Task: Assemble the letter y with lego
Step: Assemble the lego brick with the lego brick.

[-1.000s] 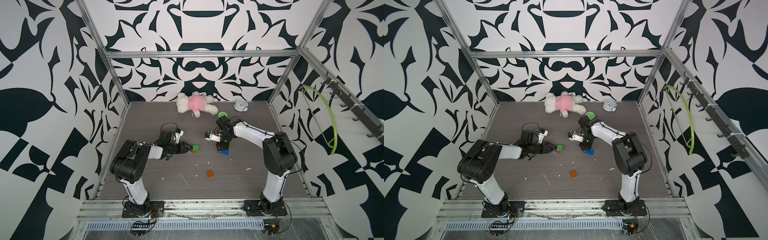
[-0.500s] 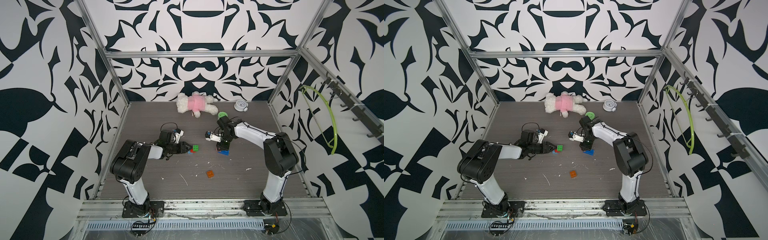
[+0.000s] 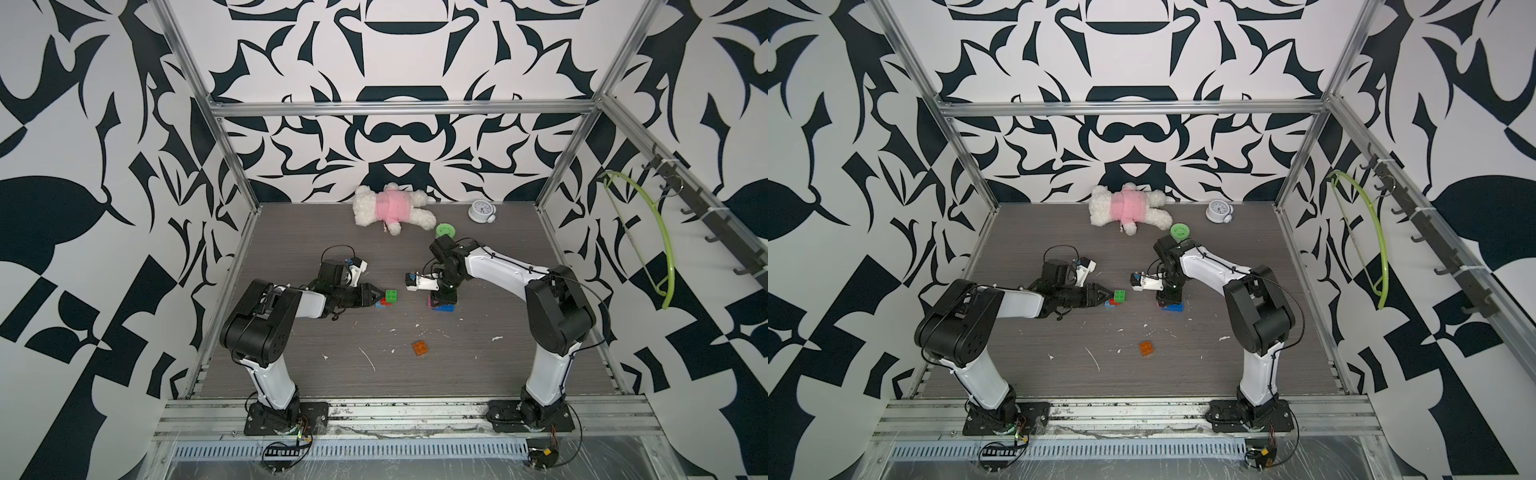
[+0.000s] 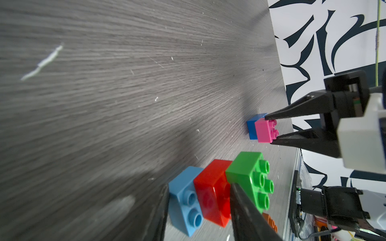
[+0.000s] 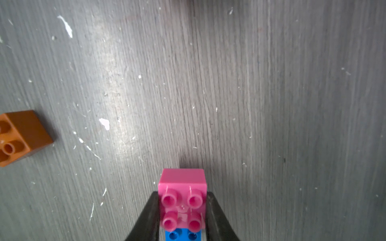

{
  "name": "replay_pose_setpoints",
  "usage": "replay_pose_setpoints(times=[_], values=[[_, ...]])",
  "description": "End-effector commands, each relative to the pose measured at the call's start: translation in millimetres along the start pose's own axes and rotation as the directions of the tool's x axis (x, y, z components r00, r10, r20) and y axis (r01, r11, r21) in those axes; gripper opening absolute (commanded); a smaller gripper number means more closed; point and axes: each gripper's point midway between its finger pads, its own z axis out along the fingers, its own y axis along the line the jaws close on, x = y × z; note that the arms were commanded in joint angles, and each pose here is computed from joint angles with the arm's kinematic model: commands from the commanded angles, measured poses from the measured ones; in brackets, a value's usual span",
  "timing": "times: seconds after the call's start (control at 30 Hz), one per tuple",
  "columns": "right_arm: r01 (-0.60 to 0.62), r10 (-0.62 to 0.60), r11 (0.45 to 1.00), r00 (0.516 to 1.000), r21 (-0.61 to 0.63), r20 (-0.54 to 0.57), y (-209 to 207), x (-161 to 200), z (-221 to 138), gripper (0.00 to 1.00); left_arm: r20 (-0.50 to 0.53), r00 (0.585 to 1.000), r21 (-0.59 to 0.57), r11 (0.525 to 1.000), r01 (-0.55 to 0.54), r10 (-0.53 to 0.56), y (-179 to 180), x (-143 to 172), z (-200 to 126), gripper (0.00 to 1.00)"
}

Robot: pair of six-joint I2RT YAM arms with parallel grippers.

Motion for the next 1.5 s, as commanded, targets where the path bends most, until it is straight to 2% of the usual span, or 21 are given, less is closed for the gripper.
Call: replay_pose_setpoints(times=[0.0,0.33,0.63,0.77,0.9,1.1,1.3,1.47], values=[[-0.034,0.019,0.993,0.991,-0.114,-0.129,24.4,31.9,30.6,0.03,-0.114,0.984,-0.18,0.977,0.115,-0.137,47.8,50.4,-0.1,0.5],[-0.025,0.013,0.995,0.993,-0.098,-0.118,19.9,29.2,26.2,0.07,-0.115,0.984,-0.178,0.977,0.115,-0.137,47.7,50.6,0.4,0.5],[-0.016,0.014,0.999,0.998,-0.04,-0.053,6.5,10.4,9.5,0.21,-0.113,0.984,-0.179,0.977,0.114,-0.136,47.5,49.9,0.1,0.5],[-0.009,0.009,1.0,1.0,0.002,-0.029,1.4,5.1,-0.7,0.32,-0.115,0.984,-0.181,0.977,0.114,-0.136,47.7,50.5,-0.1,0.5],[-0.011,0.011,0.998,1.0,0.063,-0.001,-6.1,-1.7,-16.5,0.4,-0.114,0.984,-0.182,0.977,0.113,-0.135,48.0,50.4,-0.2,0.5],[-0.008,0.001,0.988,0.999,0.157,0.05,-10.1,-14.2,-51.1,0.46,-0.113,0.984,-0.182,0.977,0.113,-0.135,47.9,49.8,-0.1,0.5],[0.053,-0.069,0.969,0.996,0.241,0.058,8.8,-21.1,-83.7,0.46,-0.112,0.985,-0.181,0.977,0.111,-0.133,47.3,49.4,-0.4,0.5],[0.235,-0.246,0.94,0.969,0.247,0.016,59.1,-25.2,-81.7,0.47,-0.113,0.985,-0.18,0.977,0.111,-0.133,47.4,49.5,0.0,0.5]])
